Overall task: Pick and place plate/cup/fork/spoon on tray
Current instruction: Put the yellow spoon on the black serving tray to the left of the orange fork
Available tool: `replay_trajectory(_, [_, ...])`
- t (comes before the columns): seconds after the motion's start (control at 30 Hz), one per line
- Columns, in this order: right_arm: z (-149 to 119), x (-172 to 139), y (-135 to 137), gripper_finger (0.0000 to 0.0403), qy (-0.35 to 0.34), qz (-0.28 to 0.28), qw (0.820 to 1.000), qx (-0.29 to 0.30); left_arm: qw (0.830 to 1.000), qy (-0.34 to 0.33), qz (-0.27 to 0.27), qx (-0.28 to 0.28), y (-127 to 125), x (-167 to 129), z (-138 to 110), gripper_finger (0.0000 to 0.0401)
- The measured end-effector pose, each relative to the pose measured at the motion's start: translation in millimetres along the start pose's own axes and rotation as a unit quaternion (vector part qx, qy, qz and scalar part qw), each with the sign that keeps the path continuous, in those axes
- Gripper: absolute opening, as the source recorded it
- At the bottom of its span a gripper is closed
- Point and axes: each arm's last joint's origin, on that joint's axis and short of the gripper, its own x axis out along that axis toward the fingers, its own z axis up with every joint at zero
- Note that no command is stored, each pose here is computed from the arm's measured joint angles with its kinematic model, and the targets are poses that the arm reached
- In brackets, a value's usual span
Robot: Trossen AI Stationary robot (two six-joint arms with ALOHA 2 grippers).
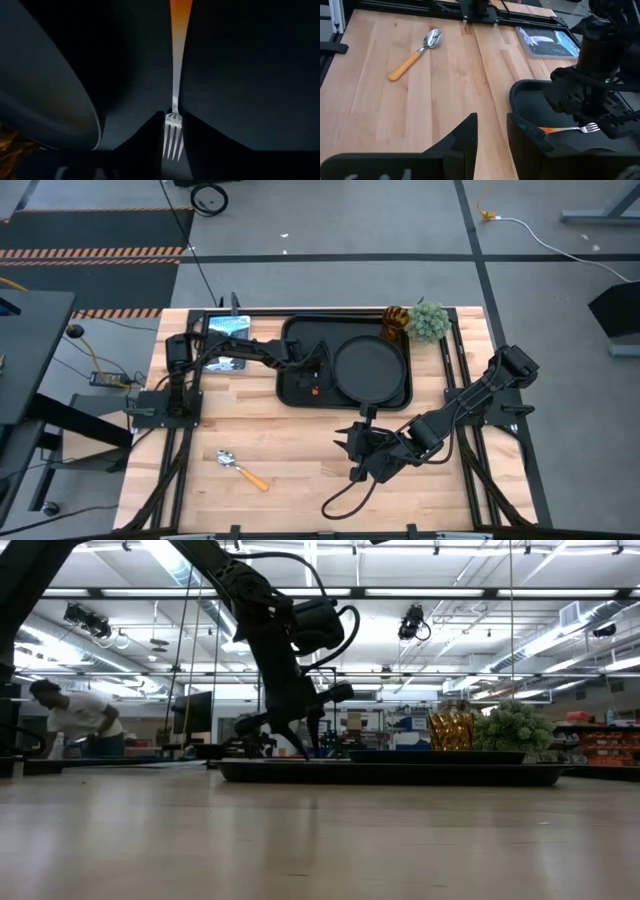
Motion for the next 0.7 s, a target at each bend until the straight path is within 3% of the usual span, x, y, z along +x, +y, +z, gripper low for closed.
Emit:
replay_trajectory(0.17, [0,0,0,0.0110,0.001,0.001,1.000,0.000,1.000,0.025,-0.004,-0.016,1,-1,1,0.0111])
replay_trajectory(0.43, [-3,-1,0,0.0110,0.011,0.001,1.000,-0.020,0.984,0.085,0.004,-0.159,13,-21,14,0.0120])
replay_trajectory(0.57, [-4,-1,-1,0.0110,0.015,-0.013,0.998,-0.057,0.969,0.079,0.008,-0.232,14,-44,27,0.0112])
replay_trajectory(0.7, [-7,-3,-3,0.0110,0.016,-0.053,0.989,-0.135,0.949,0.076,0.010,-0.307,14,-67,37,0.0103])
